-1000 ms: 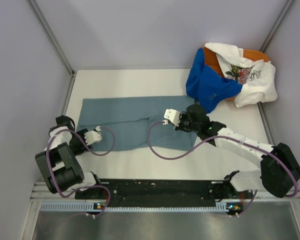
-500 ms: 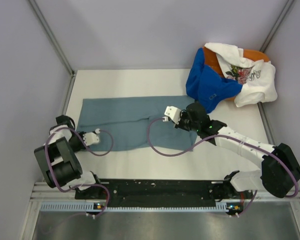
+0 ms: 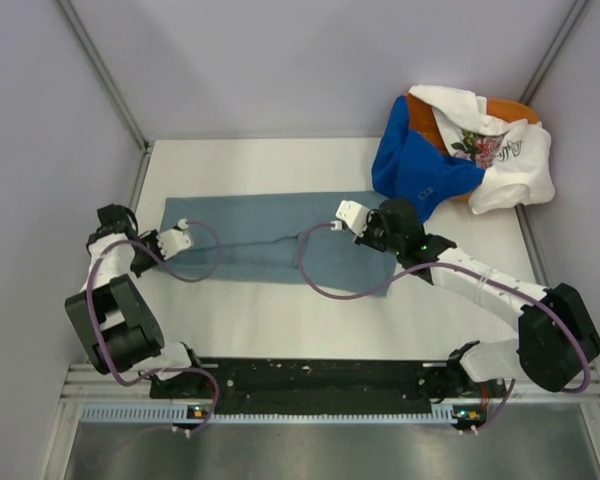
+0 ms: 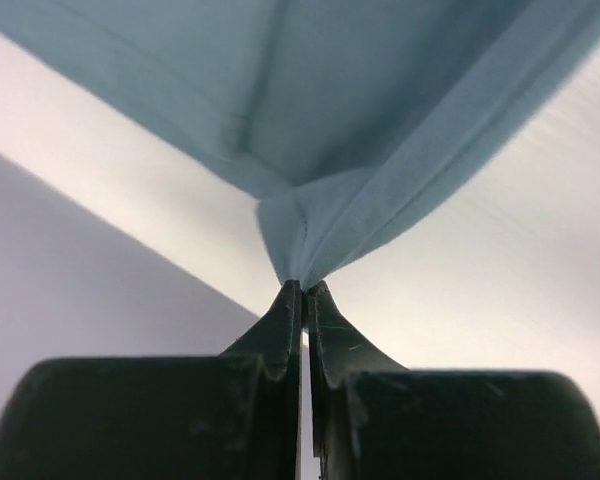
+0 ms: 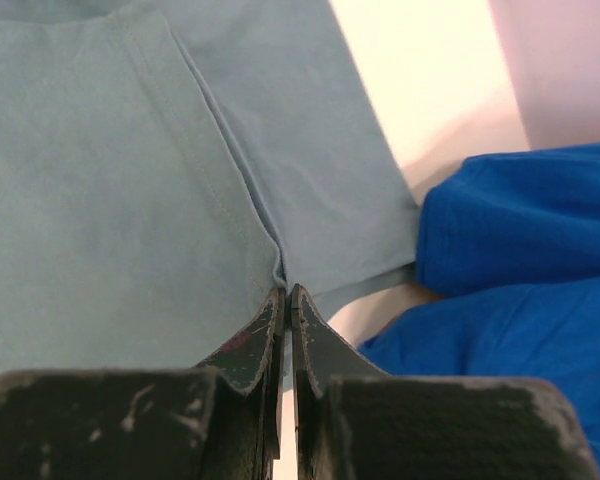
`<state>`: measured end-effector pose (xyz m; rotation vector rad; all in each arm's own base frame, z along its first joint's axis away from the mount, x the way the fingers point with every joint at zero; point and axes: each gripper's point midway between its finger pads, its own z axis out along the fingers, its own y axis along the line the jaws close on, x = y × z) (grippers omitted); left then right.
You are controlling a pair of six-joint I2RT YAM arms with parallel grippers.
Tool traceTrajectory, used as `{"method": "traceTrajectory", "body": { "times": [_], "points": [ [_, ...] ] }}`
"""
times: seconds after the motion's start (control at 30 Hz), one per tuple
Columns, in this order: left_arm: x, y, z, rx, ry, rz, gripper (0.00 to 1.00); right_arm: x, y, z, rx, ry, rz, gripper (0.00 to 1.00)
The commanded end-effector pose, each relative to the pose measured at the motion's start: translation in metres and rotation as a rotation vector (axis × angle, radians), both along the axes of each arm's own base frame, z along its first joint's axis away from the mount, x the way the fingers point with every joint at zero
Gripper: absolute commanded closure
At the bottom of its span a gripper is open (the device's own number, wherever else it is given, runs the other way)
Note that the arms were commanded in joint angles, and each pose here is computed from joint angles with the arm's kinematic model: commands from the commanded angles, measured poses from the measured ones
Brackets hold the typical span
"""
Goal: Fold and stack the t-shirts
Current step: Grap the side of the flattened tshirt closest away from the robot with both arms, then fold the other side of the tshirt into a rectangle
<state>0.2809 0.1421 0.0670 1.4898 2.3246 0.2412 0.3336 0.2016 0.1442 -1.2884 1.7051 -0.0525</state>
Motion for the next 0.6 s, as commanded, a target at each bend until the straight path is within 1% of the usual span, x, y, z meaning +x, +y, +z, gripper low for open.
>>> {"method": "traceTrajectory", "body": {
  "times": [0.0,0.07,0.13,0.23,0.4,0.5,0.57],
  "points": [
    [0.035,-0.012,0.025,-0.085,-0.097,0.045,1.0,0.04,0.002,0.048,0.047,-0.163,-0.017,1.0],
    [0.047,-0.01,0.03,-0.081,-0.107,0.065,1.0,0.048,0.0,0.051,0.03,-0.185,-0.011,1.0],
    [0.058,-0.009,0.032,-0.077,-0.106,0.072,1.0,0.051,0.004,0.05,0.02,-0.205,0.038,1.0],
    [0.068,-0.008,0.027,-0.058,-0.083,0.07,1.0,0.06,0.002,0.05,0.01,-0.232,0.06,1.0],
    [0.076,0.006,0.018,-0.008,-0.05,0.124,1.0,0.075,-0.003,0.052,0.015,-0.269,0.082,1.0],
    [0.076,0.018,0.008,0.04,-0.024,0.17,1.0,0.082,-0.002,0.052,0.041,-0.279,0.121,1.0],
    [0.075,0.02,0.004,0.044,-0.019,0.185,1.0,0.089,0.0,0.048,0.03,-0.282,0.137,1.0]
  ]
}}
